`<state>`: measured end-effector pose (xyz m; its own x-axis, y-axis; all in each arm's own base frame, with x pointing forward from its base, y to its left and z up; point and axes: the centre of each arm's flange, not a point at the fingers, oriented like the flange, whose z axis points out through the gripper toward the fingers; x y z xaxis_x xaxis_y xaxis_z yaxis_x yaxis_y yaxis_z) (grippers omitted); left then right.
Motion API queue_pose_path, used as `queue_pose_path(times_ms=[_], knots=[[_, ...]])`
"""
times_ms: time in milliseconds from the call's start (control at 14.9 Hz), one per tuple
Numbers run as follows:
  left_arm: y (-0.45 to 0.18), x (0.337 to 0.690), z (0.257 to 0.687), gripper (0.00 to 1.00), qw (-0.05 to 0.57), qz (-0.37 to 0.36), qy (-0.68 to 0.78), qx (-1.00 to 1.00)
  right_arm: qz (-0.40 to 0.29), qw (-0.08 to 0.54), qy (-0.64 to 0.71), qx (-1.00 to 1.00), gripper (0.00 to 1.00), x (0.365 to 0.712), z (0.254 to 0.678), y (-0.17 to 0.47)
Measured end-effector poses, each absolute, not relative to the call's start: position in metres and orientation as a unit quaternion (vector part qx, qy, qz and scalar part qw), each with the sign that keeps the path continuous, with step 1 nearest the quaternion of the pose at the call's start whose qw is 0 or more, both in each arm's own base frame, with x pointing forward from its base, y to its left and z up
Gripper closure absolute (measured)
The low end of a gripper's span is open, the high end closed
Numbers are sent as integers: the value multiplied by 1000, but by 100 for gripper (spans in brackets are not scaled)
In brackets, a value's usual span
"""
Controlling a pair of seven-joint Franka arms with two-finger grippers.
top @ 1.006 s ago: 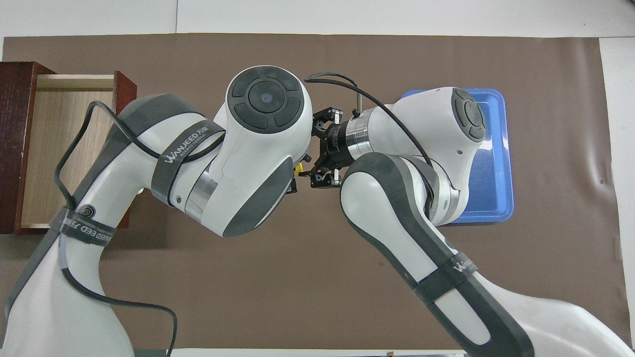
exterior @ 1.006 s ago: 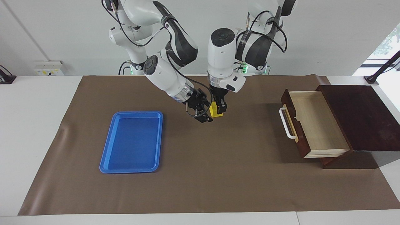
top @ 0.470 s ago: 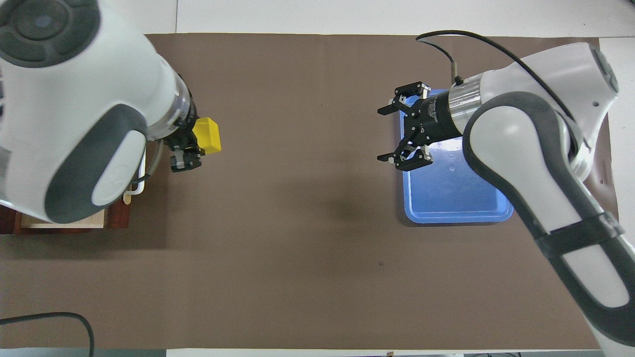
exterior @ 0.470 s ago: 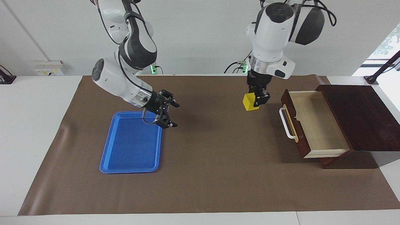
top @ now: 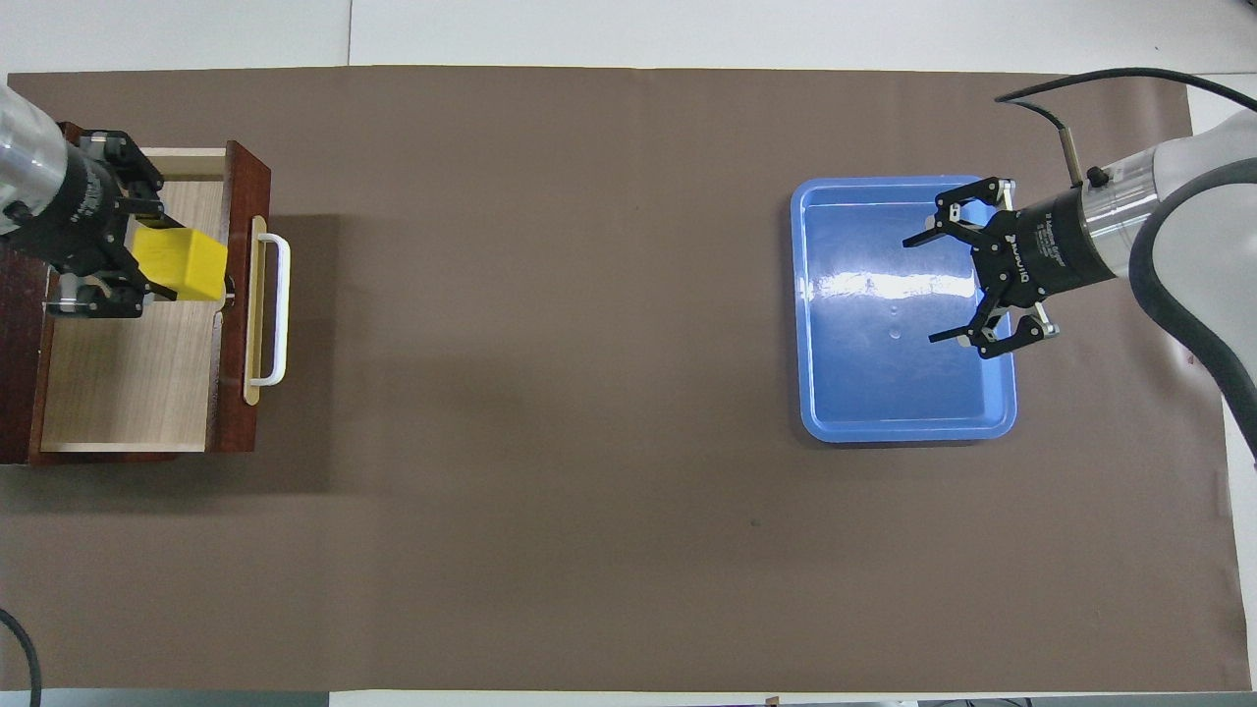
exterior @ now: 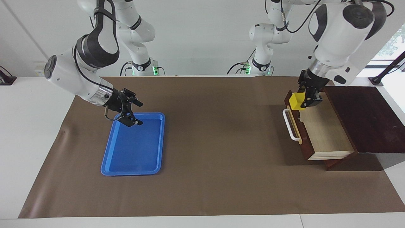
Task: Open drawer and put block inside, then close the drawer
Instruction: 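Carry the block into the drawer with the left gripper while the right gripper withdraws, then release the yellow block inside the drawer with the left gripper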
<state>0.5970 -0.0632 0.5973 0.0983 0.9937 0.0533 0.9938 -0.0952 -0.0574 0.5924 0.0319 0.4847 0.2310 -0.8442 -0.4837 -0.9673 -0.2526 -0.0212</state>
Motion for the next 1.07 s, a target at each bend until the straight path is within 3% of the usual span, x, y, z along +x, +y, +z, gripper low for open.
queue_pose_path(times_ms=[537, 1073], knots=[[48, 624, 519, 44, 43, -3, -682, -730, 99, 81, 347, -929, 0, 547, 549, -1], [28, 614, 476, 44, 42, -1, -676, -735, 49, 37, 146, -987, 0, 515, 599, -2]])
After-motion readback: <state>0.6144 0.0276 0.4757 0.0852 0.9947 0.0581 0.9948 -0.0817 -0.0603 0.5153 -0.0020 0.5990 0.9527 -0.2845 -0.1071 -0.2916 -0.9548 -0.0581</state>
